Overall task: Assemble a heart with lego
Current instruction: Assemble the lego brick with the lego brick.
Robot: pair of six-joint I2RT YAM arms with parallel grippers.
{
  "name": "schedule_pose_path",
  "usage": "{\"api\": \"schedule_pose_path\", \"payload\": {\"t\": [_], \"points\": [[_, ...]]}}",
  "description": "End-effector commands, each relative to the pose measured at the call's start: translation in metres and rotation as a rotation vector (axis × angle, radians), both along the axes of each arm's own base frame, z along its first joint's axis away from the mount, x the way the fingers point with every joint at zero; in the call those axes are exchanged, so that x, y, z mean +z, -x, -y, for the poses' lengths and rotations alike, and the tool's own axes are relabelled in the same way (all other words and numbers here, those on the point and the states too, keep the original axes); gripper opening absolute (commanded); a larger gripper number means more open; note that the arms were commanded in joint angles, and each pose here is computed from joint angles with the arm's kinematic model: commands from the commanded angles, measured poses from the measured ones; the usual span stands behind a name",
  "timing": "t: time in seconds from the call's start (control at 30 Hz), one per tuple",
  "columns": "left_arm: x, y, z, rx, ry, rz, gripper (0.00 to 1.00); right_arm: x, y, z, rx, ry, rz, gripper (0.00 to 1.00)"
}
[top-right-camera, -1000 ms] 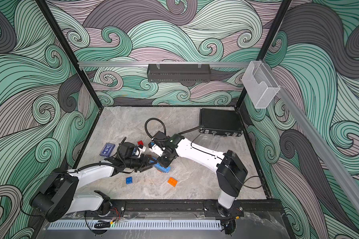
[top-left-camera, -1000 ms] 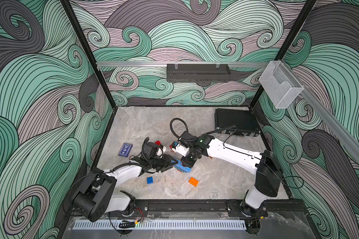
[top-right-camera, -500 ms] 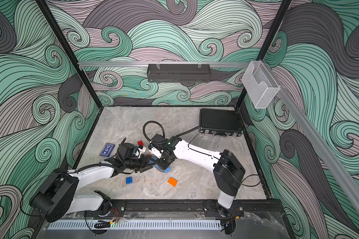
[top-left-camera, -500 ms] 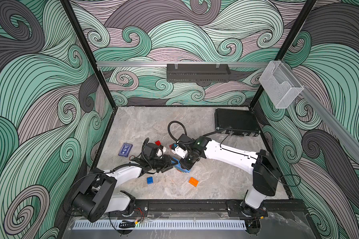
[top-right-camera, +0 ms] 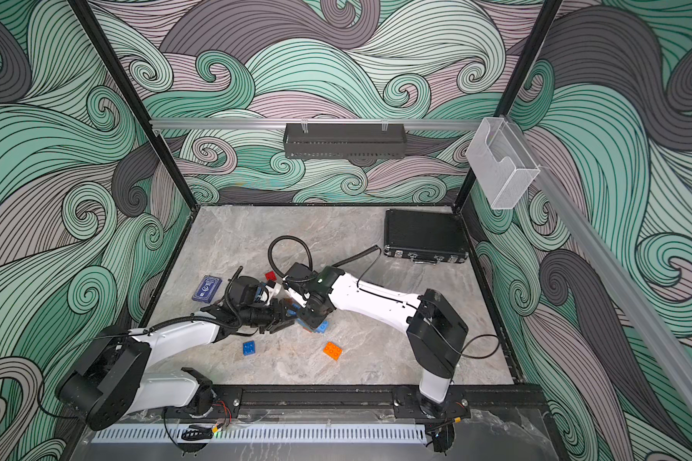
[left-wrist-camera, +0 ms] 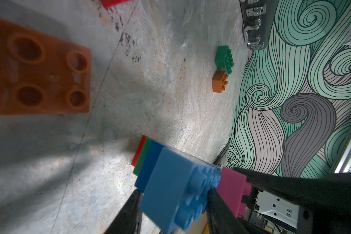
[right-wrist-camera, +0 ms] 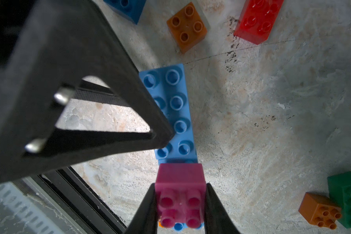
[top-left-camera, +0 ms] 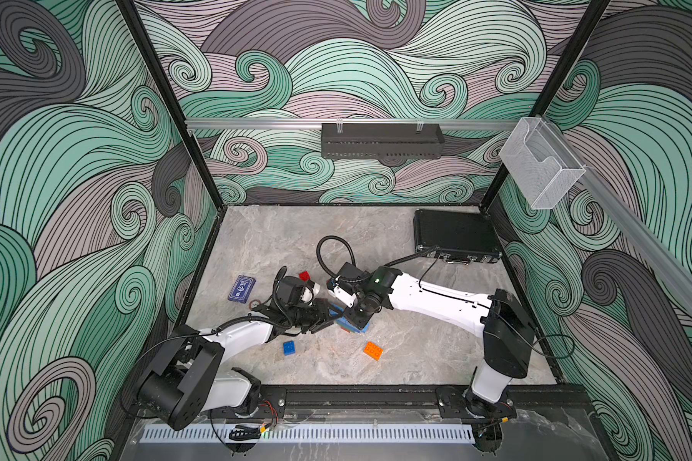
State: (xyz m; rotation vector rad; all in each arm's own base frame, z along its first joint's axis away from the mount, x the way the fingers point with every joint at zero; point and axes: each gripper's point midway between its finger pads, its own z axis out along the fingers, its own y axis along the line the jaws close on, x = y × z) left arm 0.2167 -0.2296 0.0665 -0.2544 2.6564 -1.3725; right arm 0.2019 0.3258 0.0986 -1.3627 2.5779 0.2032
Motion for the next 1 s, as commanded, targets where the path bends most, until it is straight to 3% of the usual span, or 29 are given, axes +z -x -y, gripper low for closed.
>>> {"api": "schedule_pose_path", "payload": {"t": [0.0, 0.43, 0.83, 0.97], "points": [[-0.017, 0.009, -0.009, 0.017, -0.069, -0.047, 0.49, -0.023, 0.01, 0.015, 0.031, 0.107, -0.045, 0.27], [-0.021, 0.01, -0.012, 0.027, -0.082, -0.052, 0.49, -0.052, 0.026, 0.022, 0.165, 0.209, -0.144, 0.26], [-0.029, 0.016, -0.019, 0.046, -0.101, -0.06, 0.49, -0.076, 0.017, 0.042, 0.091, 0.336, -0.112, 0.24], [-0.024, 0.015, -0.016, 0.038, -0.082, -0.057, 0.5, -0.068, 0.015, 0.036, 0.102, 0.307, -0.103, 0.24]]}}
